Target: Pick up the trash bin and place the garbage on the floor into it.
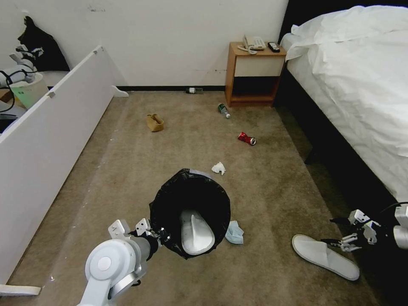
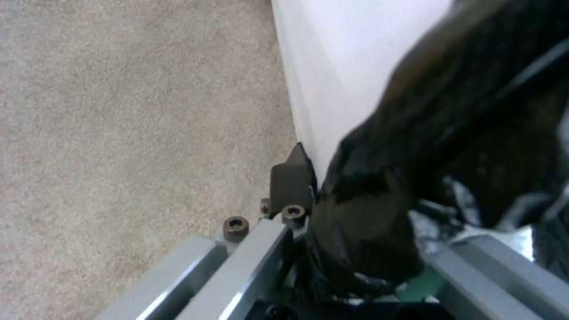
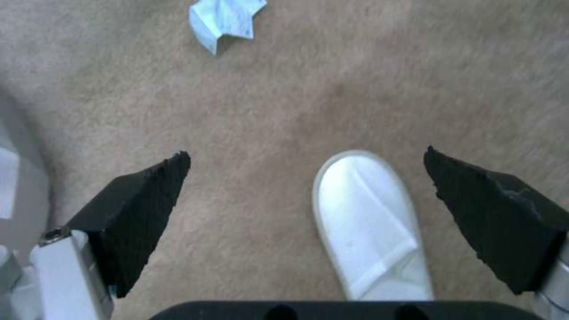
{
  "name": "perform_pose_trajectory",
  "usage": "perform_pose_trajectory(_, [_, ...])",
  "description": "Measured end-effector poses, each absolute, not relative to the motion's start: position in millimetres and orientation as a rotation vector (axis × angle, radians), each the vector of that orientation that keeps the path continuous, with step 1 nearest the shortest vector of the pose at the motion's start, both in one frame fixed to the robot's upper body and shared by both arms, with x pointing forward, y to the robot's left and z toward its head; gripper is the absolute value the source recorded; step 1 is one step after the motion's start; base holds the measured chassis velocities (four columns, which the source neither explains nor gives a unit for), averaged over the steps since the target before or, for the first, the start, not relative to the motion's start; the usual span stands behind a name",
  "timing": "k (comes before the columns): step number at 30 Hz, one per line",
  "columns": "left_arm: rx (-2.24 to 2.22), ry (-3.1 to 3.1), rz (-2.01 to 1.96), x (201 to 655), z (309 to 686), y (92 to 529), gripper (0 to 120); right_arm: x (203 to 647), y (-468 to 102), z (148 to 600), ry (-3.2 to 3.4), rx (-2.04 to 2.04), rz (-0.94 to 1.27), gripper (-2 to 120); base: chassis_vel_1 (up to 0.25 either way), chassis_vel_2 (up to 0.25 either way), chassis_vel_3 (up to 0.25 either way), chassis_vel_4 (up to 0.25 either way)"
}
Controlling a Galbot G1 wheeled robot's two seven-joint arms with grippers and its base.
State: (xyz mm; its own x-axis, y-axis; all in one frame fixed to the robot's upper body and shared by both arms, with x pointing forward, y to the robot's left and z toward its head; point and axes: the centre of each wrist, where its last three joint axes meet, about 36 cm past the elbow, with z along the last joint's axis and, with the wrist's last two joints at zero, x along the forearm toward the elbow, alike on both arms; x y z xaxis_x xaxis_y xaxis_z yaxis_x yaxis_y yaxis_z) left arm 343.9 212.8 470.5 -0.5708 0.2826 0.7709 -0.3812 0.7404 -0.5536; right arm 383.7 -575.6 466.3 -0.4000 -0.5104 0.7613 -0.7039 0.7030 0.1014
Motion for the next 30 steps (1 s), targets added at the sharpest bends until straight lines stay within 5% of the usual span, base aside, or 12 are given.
perform_pose_trajectory(30, [0.088,-2.015,0.878,349,459,209,0,398,-620,467,-1.968,0.743,0.295,100,0.0,0.0,0.0,0.0])
